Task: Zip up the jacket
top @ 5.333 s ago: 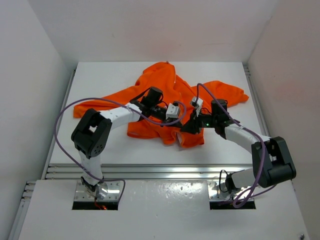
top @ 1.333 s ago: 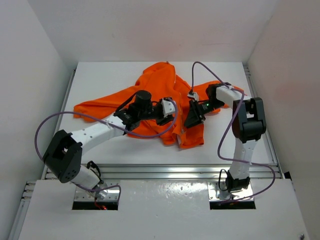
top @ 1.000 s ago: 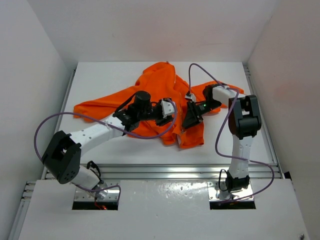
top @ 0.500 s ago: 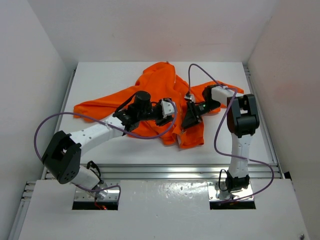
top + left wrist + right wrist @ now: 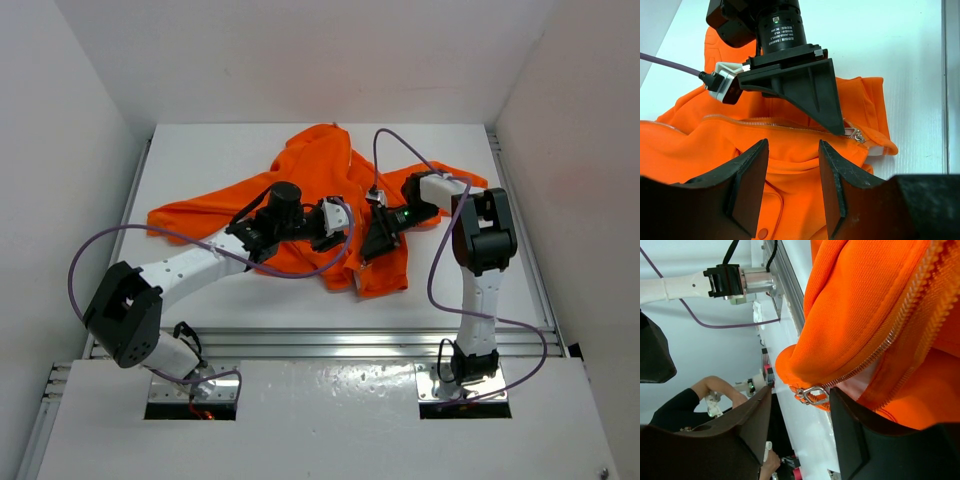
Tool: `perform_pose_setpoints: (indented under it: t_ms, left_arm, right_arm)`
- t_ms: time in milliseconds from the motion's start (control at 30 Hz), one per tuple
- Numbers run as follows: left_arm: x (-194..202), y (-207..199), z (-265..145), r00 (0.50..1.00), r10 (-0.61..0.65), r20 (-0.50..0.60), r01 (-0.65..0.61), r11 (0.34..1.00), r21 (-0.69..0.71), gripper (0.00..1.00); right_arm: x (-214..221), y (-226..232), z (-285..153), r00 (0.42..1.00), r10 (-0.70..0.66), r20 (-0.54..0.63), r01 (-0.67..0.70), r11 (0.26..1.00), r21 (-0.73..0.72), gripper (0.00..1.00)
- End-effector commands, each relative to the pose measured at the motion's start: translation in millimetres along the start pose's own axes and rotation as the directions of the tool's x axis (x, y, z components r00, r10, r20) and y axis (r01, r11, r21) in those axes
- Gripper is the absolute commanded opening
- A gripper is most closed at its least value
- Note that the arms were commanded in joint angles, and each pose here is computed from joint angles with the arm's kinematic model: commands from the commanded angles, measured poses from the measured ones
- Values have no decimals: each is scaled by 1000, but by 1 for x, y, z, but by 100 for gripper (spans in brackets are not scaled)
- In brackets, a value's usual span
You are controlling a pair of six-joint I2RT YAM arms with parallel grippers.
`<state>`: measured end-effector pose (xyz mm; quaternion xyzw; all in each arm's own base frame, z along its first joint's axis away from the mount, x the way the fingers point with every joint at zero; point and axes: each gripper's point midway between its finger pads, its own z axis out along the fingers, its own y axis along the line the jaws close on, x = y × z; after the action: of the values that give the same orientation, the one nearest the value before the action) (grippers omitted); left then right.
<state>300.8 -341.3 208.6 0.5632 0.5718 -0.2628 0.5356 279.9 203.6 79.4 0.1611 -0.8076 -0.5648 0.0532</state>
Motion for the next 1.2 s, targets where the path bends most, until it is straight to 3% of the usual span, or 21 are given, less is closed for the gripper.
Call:
perform_pose_setpoints:
  t_ms: [0, 233, 367, 600, 733, 933, 1067, 1167]
  left_arm:
    - [-18, -3, -3, 998, 29, 50, -29, 1000, 9, 50]
    - [-18, -3, -3, 998, 29, 50, -29, 1000, 9, 50]
    - [-18, -3, -3, 998, 29, 50, -29, 1000, 9, 50]
    - [-14, -4, -1, 999, 24, 43, -25, 1000, 13, 50]
    - [-14, -4, -1, 999, 24, 43, -25, 1000, 13, 50]
    - [-14, -4, -1, 999, 24, 43, -25, 1000, 13, 50]
    - [-15, -4, 1, 999, 24, 47, -25, 999, 21, 50]
    - [-15, -4, 1, 999, 24, 47, -25, 999, 21, 50]
  right_arm:
    - [-3, 1, 3, 1000, -27, 5, 27, 1000, -10, 51]
    - [-2, -3, 5, 1000, -21, -3, 21, 1000, -10, 50]
    - [-2, 1, 7, 1000, -26, -1, 26, 999, -29, 45]
    - [10, 5, 8, 1000, -18, -12, 17, 999, -48, 24]
    - [10, 9, 3, 999, -30, 12, 31, 998, -61, 20]
    - [13, 16, -1, 999, -33, 26, 35, 995, -95, 21]
    - [15, 16, 0, 999, -30, 24, 32, 994, -104, 37]
    - [18, 16, 1, 999, -31, 20, 33, 994, -108, 41]
